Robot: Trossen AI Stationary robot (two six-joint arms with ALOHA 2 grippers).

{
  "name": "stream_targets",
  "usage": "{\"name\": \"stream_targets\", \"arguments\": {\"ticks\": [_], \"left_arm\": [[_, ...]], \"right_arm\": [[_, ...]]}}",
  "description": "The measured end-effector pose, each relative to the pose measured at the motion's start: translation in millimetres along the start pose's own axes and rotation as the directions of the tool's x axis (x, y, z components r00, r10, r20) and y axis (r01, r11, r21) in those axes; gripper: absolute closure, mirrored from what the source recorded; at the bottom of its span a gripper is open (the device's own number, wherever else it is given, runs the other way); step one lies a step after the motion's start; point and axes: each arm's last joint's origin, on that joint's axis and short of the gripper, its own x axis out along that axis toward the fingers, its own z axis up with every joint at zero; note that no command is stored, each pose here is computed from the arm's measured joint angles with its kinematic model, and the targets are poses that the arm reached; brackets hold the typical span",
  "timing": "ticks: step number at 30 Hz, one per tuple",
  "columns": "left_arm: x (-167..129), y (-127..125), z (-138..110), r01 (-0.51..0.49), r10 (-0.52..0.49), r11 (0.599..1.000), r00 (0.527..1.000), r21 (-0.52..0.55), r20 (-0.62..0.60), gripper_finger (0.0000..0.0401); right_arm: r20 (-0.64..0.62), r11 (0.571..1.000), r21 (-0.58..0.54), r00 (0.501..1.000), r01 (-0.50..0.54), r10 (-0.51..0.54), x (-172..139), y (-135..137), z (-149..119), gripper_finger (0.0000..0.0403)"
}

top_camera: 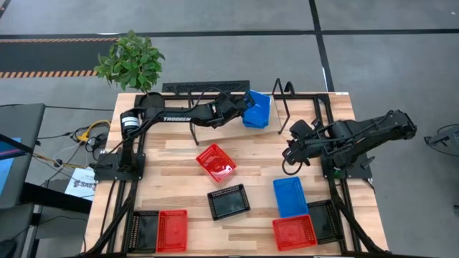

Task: Stack baskets on shelf by color
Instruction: Stack the top blue bin on top of the blue bin on the shelf

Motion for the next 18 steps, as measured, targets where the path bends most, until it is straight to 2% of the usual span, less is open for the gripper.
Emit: {"name": "stream_targets", "arguments": {"ticks": [11, 18], "left_arm": [[-0.1, 0.2, -0.2, -0.001, 0.001, 1.0, 1.0, 0.001, -0.009, 0.0389], [0.1, -0.4, -0.2, 0.008, -0.007, 1.0, 0.999, 0.014, -0.031, 0.0333]], "right_arm": [[0.001, 1.0, 0.001, 1.0, -0.001, 0.001, 0.0, 0.1, 0.1, 0.0242], [0.001, 1.0, 0.001, 1.0, -0.002, 0.002, 0.0, 0.2, 0.1, 0.0242]]}}
